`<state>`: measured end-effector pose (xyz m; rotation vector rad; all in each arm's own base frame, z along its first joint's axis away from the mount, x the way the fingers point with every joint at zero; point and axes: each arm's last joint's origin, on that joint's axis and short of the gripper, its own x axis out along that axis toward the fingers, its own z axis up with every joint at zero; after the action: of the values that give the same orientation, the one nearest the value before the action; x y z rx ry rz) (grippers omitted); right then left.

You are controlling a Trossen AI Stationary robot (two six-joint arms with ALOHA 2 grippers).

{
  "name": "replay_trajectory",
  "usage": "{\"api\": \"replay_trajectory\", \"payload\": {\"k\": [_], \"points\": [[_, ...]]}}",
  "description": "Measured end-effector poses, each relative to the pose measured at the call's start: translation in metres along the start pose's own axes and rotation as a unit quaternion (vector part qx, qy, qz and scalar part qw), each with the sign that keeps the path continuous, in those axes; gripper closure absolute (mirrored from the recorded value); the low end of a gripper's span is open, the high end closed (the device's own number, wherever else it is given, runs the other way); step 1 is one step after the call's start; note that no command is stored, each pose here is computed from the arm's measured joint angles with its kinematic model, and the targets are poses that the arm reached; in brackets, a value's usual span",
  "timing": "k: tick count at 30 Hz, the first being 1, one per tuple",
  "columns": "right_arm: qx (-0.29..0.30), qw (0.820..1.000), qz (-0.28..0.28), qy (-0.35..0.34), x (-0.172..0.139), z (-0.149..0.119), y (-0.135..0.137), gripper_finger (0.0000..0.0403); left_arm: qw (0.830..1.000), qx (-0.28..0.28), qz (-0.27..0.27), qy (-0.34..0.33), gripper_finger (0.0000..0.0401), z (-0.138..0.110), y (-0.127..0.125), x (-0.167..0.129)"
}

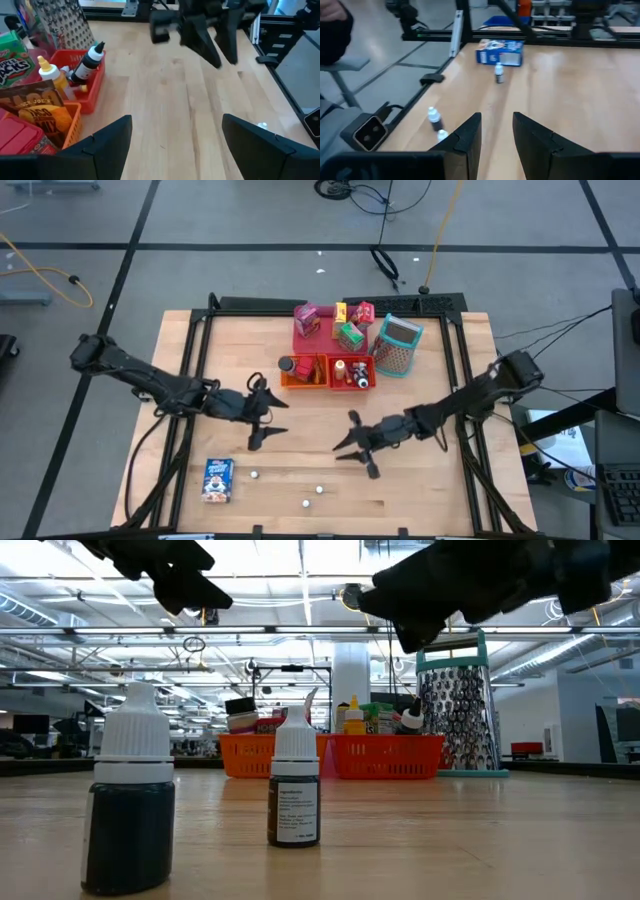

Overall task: Pick & Place Kitchen Items
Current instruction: Put the brown food coloring bottle into the red bin

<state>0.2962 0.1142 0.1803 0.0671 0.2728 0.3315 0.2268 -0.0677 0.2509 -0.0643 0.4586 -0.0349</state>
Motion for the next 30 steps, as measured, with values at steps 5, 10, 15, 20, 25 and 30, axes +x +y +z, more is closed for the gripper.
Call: {"api": "replay_trajectory", "payload": {"k": [5,10,15,20,25,30], "points": [[0.013,1.000,0.022,0.016,0.017,-0.023,0.015,0.0300,1.000,0.007,0.013,-0.005,0.0091,-0.001,-0.006,-0.002],[0.024,0.998,0.035,0.037,0.039,-0.038,0.027,0.0300,1.000,0.006,0.027,-0.009,0.0091,-0.002,-0.008,-0.003],[0.022,0.998,0.044,0.048,0.053,-0.046,0.036,0.0300,0.999,0.001,0.032,-0.010,0.0091,-0.002,-0.008,-0.003],[0.018,0.997,0.052,0.058,0.065,-0.053,0.044,0.0300,0.999,-0.002,0.032,-0.010,0.0091,-0.002,-0.008,-0.003],[0.016,0.995,0.053,0.079,0.081,-0.063,0.048,0.0300,0.999,-0.002,0.032,-0.010,0.0091,-0.002,-0.008,-0.003],[0.015,0.995,0.052,0.084,0.092,-0.069,0.048,0.0300,0.999,-0.004,0.032,-0.010,0.0091,-0.002,-0.008,-0.003]]}}
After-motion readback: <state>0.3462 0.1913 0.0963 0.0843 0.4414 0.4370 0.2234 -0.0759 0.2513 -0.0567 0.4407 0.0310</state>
